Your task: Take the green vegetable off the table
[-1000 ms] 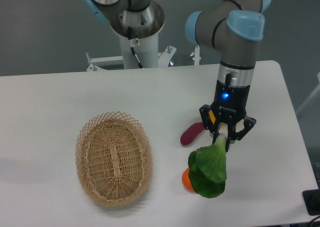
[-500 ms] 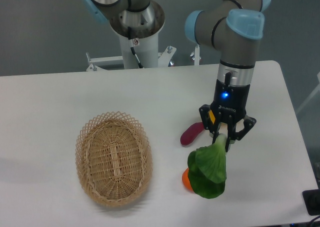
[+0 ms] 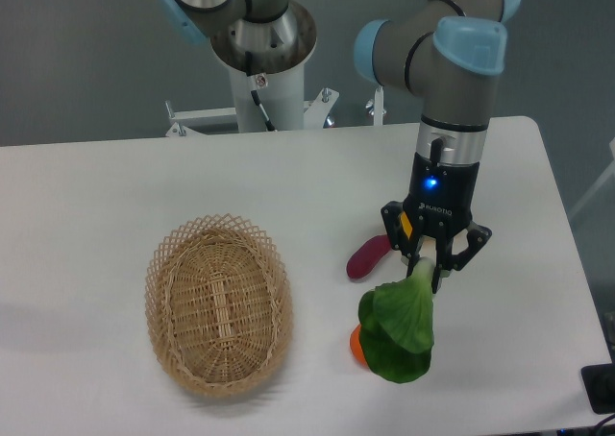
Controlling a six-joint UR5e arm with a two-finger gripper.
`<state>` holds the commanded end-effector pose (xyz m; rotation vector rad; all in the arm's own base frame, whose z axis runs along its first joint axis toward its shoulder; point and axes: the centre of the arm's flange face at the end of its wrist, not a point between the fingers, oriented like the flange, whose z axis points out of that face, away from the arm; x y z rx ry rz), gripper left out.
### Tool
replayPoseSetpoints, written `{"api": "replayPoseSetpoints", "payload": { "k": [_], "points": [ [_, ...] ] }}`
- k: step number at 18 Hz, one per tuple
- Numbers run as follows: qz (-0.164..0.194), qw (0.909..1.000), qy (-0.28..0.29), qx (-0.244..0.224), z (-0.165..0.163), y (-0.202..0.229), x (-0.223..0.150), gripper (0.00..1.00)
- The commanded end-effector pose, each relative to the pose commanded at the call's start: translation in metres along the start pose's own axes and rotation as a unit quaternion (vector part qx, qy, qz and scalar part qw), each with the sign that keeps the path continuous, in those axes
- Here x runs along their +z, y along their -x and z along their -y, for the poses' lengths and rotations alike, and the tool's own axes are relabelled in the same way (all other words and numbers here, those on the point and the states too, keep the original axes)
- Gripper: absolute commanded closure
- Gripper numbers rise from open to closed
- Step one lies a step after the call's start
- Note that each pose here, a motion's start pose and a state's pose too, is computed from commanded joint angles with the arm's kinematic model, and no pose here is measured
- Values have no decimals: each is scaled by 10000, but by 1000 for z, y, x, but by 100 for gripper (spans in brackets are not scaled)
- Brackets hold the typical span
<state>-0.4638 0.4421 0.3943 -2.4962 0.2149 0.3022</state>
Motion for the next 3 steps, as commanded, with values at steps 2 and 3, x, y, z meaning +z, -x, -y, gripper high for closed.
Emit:
{"api": "replayPoseSetpoints", "payload": {
  "k": [2,3],
  "points": [
    [6,10000,-3,3,0,0,0,64],
    [0,10000,0,0,0,0,0,64]
  ]
}}
